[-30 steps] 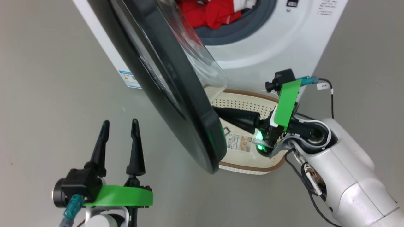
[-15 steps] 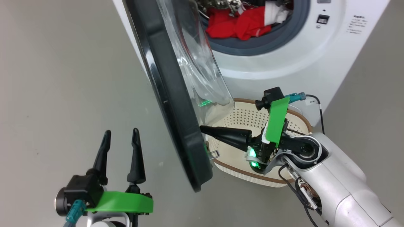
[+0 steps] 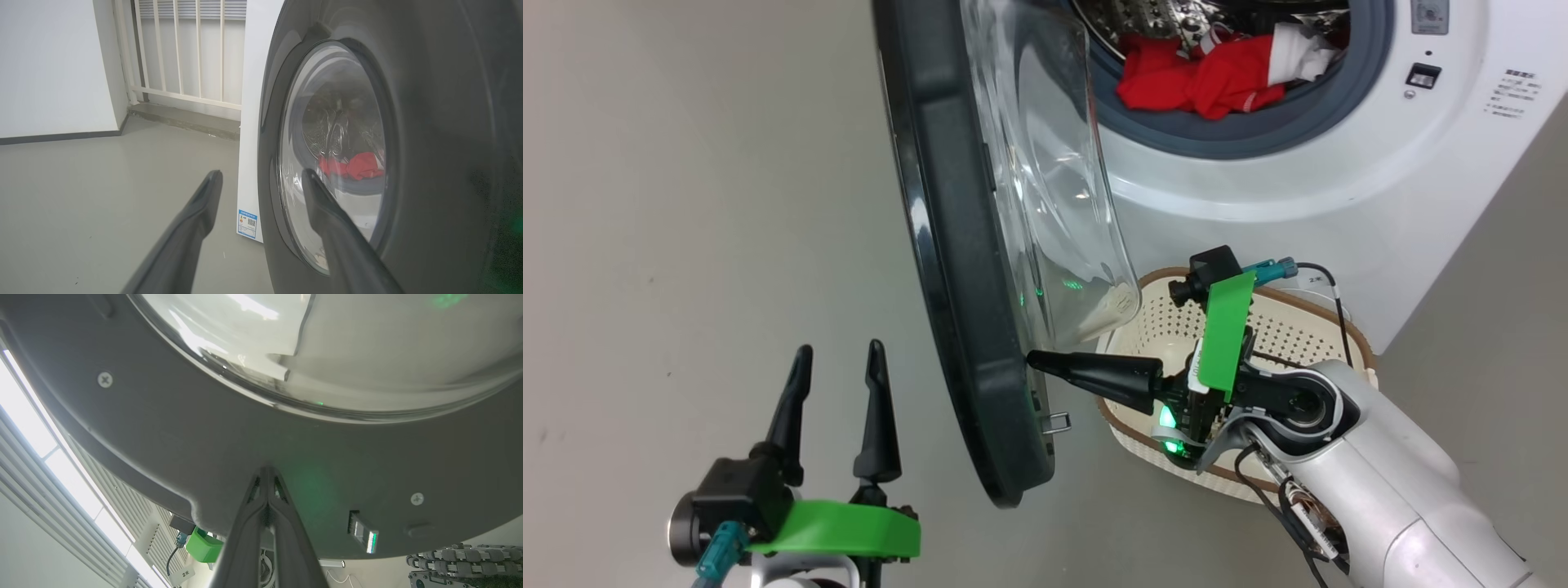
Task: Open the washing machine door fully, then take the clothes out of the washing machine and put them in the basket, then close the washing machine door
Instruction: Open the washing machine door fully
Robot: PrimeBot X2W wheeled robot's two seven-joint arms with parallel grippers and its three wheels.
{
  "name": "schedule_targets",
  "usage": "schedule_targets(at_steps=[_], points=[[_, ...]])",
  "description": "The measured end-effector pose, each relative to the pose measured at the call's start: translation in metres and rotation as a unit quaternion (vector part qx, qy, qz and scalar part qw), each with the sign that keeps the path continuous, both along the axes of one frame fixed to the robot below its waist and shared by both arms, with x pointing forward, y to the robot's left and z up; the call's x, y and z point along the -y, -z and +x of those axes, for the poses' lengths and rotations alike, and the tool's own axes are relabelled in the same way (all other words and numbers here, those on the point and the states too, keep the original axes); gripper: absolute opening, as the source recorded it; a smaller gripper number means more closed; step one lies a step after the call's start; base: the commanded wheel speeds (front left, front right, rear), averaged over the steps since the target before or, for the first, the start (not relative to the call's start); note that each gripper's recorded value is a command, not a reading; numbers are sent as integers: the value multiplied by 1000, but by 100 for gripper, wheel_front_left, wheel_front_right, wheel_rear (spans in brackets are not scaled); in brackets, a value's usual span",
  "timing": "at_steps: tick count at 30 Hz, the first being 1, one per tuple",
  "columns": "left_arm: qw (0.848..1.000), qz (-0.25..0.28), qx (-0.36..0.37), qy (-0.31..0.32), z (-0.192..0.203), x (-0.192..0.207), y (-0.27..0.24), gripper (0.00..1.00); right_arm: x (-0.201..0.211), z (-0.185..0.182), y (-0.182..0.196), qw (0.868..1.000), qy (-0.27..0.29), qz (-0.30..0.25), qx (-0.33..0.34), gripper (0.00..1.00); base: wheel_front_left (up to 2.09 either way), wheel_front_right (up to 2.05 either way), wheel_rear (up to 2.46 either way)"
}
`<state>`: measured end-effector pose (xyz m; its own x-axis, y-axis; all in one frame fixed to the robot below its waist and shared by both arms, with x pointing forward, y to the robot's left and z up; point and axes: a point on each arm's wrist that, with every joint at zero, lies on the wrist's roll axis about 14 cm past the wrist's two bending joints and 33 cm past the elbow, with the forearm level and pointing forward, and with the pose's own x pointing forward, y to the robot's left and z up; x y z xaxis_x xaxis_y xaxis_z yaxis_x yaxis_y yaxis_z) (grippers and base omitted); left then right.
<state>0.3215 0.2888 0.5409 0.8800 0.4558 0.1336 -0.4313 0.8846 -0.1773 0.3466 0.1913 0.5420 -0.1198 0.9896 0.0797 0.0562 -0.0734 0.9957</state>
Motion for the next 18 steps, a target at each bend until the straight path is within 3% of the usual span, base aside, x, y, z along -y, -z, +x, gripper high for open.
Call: schedule_targets(at_steps=[18], points=[[1000,-11,-10,-22,-19,-9,8,100,-15,-14,-1,1000,-22,-1,1,0,0,0,0]])
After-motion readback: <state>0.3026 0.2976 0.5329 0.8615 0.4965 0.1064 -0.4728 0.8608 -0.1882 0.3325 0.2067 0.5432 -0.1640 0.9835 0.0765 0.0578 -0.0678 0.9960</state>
